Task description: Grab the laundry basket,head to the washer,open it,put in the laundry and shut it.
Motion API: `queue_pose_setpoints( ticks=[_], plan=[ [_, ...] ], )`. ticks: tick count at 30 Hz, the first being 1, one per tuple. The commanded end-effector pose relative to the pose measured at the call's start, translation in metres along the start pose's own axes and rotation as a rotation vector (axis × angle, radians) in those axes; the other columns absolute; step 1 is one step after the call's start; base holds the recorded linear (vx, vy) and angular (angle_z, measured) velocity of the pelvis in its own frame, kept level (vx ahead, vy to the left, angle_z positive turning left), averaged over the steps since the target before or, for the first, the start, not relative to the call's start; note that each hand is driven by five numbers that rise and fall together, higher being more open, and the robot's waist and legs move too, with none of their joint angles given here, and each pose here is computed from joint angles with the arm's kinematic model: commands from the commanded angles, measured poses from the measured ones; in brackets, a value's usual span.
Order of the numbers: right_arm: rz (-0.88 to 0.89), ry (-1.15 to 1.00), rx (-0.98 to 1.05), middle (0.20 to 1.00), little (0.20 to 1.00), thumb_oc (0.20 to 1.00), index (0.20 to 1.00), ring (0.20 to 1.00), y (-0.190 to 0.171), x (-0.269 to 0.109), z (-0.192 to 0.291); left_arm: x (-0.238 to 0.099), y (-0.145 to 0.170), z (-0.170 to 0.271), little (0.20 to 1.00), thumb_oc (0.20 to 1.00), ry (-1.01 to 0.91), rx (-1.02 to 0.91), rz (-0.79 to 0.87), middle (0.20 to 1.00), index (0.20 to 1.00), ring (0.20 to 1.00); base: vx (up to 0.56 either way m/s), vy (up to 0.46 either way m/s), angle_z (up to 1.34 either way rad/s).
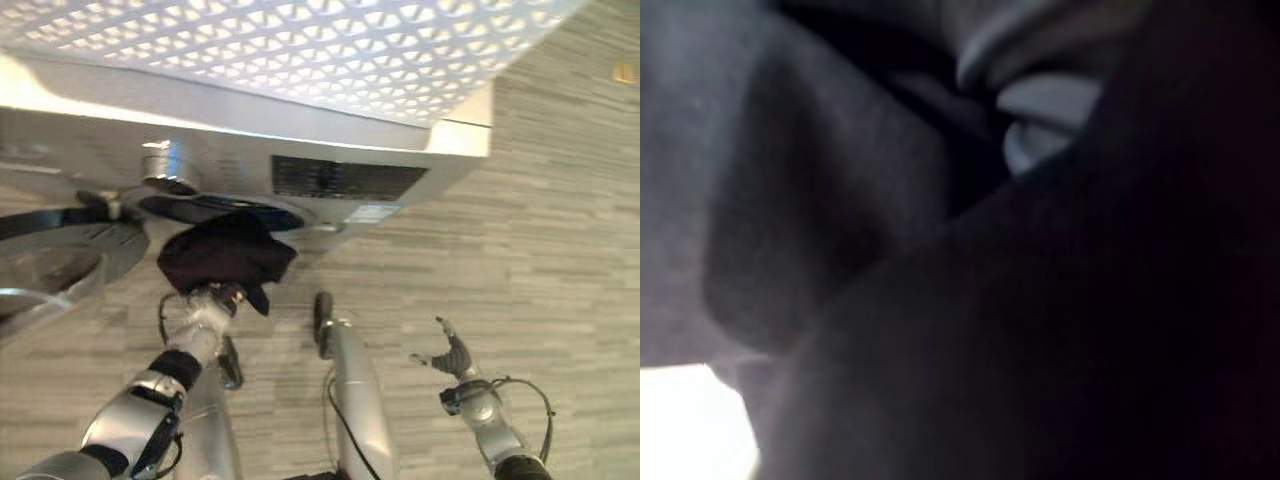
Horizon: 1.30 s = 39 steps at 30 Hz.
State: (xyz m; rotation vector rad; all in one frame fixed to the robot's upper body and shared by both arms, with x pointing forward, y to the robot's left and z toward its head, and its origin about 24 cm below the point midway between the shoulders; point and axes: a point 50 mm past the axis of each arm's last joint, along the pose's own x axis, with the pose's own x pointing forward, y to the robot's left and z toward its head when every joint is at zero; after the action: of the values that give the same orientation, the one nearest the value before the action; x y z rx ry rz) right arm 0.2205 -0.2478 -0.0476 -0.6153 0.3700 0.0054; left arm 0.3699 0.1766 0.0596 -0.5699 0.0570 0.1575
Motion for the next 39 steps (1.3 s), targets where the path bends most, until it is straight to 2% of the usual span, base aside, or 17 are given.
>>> queue_pose_setpoints(
  ticks=[1, 2, 3, 4, 5, 7, 10, 12, 14, 17, 19, 25, 29, 31, 33, 36, 39],
  plan=[
    [0.001, -0.019, -0.011, 1.0, 1.0, 1.0, 1.0, 1.0, -0.006, -0.004, -0.002, 0.002, -0.007, 0.023, 0.2, 0.2, -0.138, -0.026, -0.006, 0.2, 0.2, 0.2, -0.02, 0.011, -0.9],
    [0.008, -0.032, -0.008, 1.0, 1.0, 1.0, 1.0, 1.0, -0.005, -0.004, 0.001, 0.006, -0.005, 0.035, 0.2, 0.2, -0.166, -0.022, 0.018, 0.2, 0.2, 0.2, -0.04, 0.025, -0.77],
    [0.023, -0.061, -0.017, 1.0, 1.0, 1.0, 1.0, 1.0, -0.006, -0.004, 0.006, 0.018, 0.001, 0.082, 0.2, 0.2, -0.282, -0.048, 0.122, 0.2, 0.2, 0.2, -0.04, 0.03, -0.61],
    [0.033, -0.067, -0.02, 1.0, 1.0, 1.0, 1.0, 1.0, -0.006, -0.005, 0.007, 0.021, 0.004, 0.095, 0.2, 0.2, -0.302, -0.049, 0.143, 0.2, 0.2, 0.2, -0.03, 0.022, -0.36],
    [0.06, -0.063, -0.044, 1.0, 1.0, 1.0, 1.0, 1.0, -0.005, -0.01, 0.003, 0.025, 0.007, 0.131, 0.2, 0.2, -0.372, -0.051, 0.201, 0.2, 0.2, 0.2, 0.01, 0.009, -0.97],
    [0.077, -0.059, -0.054, 1.0, 1.0, 1.0, 1.0, 1.0, -0.007, -0.016, -0.001, 0.025, 0.003, 0.177, 0.2, 0.2, -0.469, -0.053, 0.22, 0.2, 0.2, 0.2, 0.03, 0.005, -0.79],
    [0.08, -0.064, -0.048, 1.0, 1.0, 1.0, 1.0, 1.0, -0.007, -0.016, 0.0, 0.024, -0.001, 0.192, 0.2, 0.2, -0.503, -0.06, 0.208, 0.2, 0.2, 0.2, 0.01, -0.001, 0.0],
    [0.085, -0.095, -0.02, 1.0, 1.0, 1.0, 1.0, 1.0, -0.008, -0.018, 0.005, 0.019, 0.003, 0.22, 0.2, 0.2, -0.574, -0.007, 0.237, 0.2, 0.2, 0.2, 0.0, -0.02, -0.02],
    [0.083, -0.133, -0.008, 1.0, 1.0, 1.0, 1.0, 1.0, -0.009, -0.019, 0.012, 0.013, 0.018, 0.233, 0.2, 0.2, -0.597, 0.071, 0.329, 0.2, 0.2, 0.2, 0.0, -0.033, -0.12],
    [0.068, -0.133, -0.002, 1.0, 1.0, 1.0, 1.0, 1.0, -0.01, -0.02, 0.011, 0.011, 0.026, 0.238, 0.2, 0.2, -0.6, 0.073, 0.39, 0.2, 0.2, 0.2, 0.01, -0.022, -0.19],
    [0.038, -0.142, -0.001, 1.0, 1.0, 1.0, 1.0, 1.0, -0.013, -0.019, 0.012, 0.004, 0.032, 0.256, 0.2, 0.2, -0.637, 0.05, 0.465, 0.2, 0.2, 0.2, 0.0, -0.037, -0.05],
    [0.008, -0.143, -0.006, 1.0, 1.0, 1.0, 1.0, 1.0, -0.019, -0.02, 0.011, -0.003, 0.032, 0.282, 0.2, 0.2, -0.67, 0.053, 0.498, 0.2, 0.2, 0.2, 0.01, 0.005, 0.02],
    [0.013, -0.123, -0.007, 1.0, 1.0, 1.0, 1.0, 1.0, -0.025, -0.022, 0.006, -0.018, -0.003, 0.33, 0.2, 0.2, -0.788, 0.056, 0.438, 0.2, 0.2, 0.2, 0.0, 0.0, 0.0],
    [0.008, -0.109, -0.003, 1.0, 1.0, 1.0, 1.0, 1.0, -0.029, -0.026, 0.002, -0.035, -0.055, 0.362, 0.2, 0.2, -0.948, 0.015, 0.271, 0.2, 0.2, 0.2, 0.0, 0.0, 0.0],
    [0.006, -0.109, 0.007, 1.0, 1.0, 1.0, 1.0, 1.0, -0.033, -0.032, 0.0, -0.055, -0.094, 0.383, 0.2, 0.2, -1.067, -0.023, 0.109, 0.2, 0.2, 0.2, 0.02, -0.042, 0.03],
    [0.017, -0.132, -0.025, 1.0, 1.0, 1.0, 1.0, 1.0, -0.038, -0.035, 0.004, -0.065, -0.119, 0.388, 0.2, 0.2, -1.112, -0.128, -0.004, 0.2, 0.2, 0.2, 0.03, -0.022, 0.15],
    [-0.019, -0.136, -0.01, 1.0, 1.0, 1.0, 1.0, 1.0, -0.042, -0.032, 0.006, -0.068, -0.127, 0.385, 0.2, 0.2, -1.132, -0.111, -0.048, 0.2, 0.2, 0.2, 0.02, 0.017, 0.08]
  ],
)
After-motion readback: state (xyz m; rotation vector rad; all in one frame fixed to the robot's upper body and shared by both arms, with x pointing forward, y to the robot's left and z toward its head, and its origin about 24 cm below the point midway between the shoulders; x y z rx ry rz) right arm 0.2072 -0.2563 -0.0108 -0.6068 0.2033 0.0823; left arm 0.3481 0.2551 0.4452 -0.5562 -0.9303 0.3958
